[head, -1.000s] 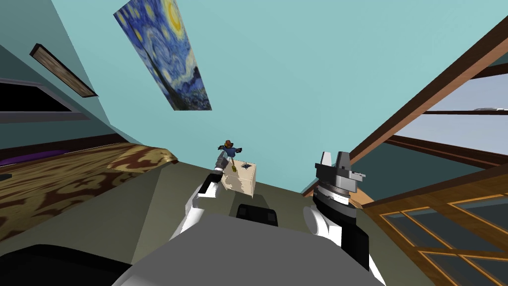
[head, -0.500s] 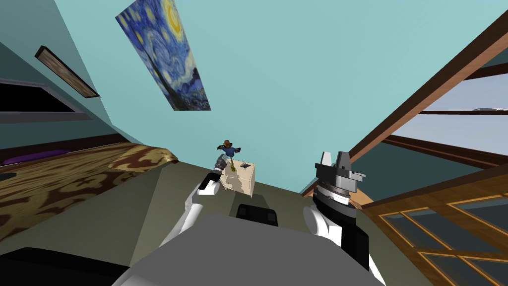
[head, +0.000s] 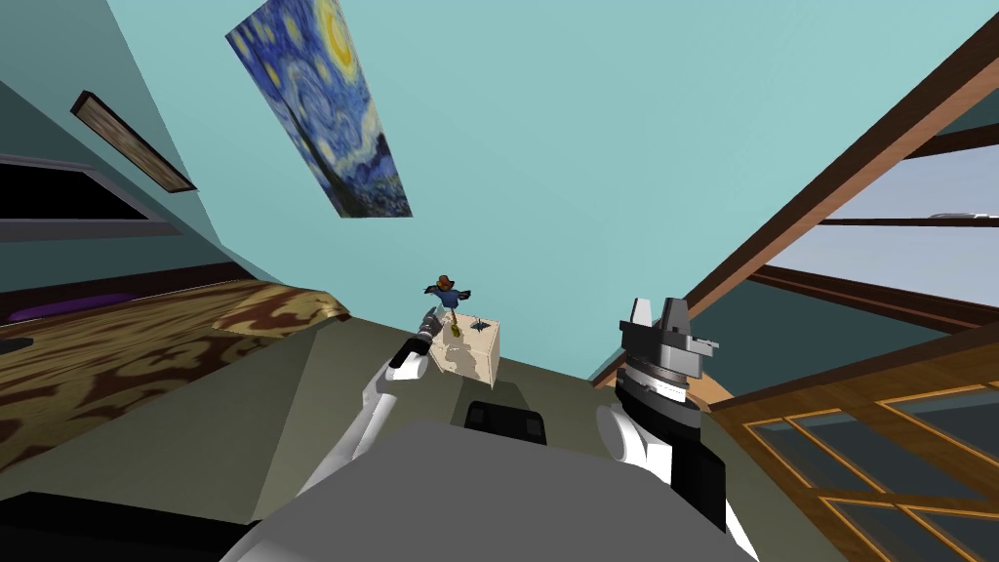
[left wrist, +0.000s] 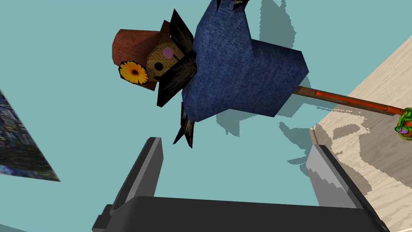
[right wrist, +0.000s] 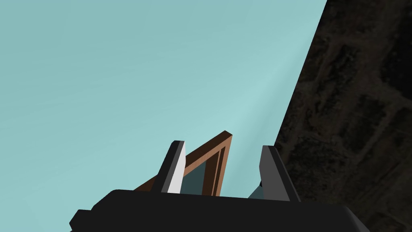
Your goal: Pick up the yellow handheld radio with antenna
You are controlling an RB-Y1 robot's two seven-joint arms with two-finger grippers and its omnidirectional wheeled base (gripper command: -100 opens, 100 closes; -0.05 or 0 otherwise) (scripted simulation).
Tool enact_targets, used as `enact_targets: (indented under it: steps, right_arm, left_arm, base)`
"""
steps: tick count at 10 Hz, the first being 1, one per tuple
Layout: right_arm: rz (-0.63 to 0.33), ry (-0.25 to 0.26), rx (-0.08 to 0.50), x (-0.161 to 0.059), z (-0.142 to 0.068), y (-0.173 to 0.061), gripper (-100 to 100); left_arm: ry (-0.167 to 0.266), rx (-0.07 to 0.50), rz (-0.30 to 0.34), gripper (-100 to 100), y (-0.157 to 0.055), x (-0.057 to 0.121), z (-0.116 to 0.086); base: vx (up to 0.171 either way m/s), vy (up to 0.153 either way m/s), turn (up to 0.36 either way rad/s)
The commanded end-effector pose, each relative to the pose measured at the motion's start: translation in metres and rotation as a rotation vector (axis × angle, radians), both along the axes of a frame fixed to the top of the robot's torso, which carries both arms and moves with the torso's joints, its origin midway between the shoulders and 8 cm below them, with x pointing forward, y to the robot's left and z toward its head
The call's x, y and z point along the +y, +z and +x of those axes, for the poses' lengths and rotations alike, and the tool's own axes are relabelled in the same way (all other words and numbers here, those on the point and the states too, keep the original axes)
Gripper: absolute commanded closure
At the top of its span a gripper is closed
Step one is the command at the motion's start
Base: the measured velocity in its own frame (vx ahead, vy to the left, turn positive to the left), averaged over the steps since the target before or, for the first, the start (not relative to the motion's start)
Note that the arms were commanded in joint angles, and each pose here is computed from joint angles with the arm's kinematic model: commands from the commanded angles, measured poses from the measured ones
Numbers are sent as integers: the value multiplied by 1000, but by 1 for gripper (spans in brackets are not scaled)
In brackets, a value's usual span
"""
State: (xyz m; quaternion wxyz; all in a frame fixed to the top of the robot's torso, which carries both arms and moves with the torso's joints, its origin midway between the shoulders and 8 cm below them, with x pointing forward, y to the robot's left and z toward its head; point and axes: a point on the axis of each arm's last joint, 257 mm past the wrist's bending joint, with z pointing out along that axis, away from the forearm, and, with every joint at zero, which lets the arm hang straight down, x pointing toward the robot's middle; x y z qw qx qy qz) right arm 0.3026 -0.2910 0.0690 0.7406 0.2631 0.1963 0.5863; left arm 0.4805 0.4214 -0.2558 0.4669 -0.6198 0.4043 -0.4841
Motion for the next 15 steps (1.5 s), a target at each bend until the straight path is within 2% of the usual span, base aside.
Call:
enact_targets:
  steps: [1, 2, 3, 4, 6, 7, 8, 9, 10, 11, 12, 13, 14, 15]
  right_arm:
    - [0, 0, 0, 0, 0, 0, 0]
    - [0, 0, 0, 0, 0, 0, 0]
    - [0, 0, 0, 0, 0, 0, 0]
    - [0, 0, 0, 0, 0, 0, 0]
    - [0, 0, 0, 0, 0, 0, 0]
    - [0, 0, 0, 0, 0, 0, 0]
    - [0, 0, 0, 0, 0, 0, 0]
    - [0, 0, 0, 0, 0, 0, 0]
    - [0, 0, 0, 0, 0, 0, 0]
    - [0, 0, 0, 0, 0, 0, 0]
    - [0, 0, 0, 0, 0, 0, 0]
    - [0, 0, 0, 0, 0, 0, 0]
    - [0, 0, 0, 0, 0, 0, 0]
    - [0, 0, 0, 0, 0, 0, 0]
  left_arm:
    - [25, 52, -24, -100, -22, 13, -3]
    - [50, 79, -61, -100, -27, 29, 1]
    - [62, 107, -66, -100, -41, 33, -4]
    - [91, 136, -107, -100, -49, 50, -2]
    - [108, 172, -114, -100, -67, 56, -9]
    - [137, 194, -158, -100, -71, 71, -8]
    - [152, 225, -165, -100, -87, 76, -15]
    - [188, 249, -213, -100, -94, 92, -16]
    - [199, 273, -218, -100, -105, 94, -22]
    - [231, 292, -269, -100, -109, 107, -22]
    - [246, 318, -275, -100, -122, 111, -29]
    - [275, 329, -326, -100, -123, 122, -28]
    - [293, 358, -334, -100, -138, 126, -38]
    - [331, 376, -389, -100, -145, 138, -42]
  base:
    - [9, -62, 8]
    - [7, -71, 8]
    - [8, -56, 4]
    - [15, -66, 3]
    - [6, -40, 4]
    - [18, -49, 2]
    - [19, -50, 3]
    - [15, -69, 9]
    - [12, -54, 8]
    - [19, -62, 1]
    - [26, -55, 4]
    - [36, -61, 8]
    - [28, -52, 3]
    - [28, -56, 1]
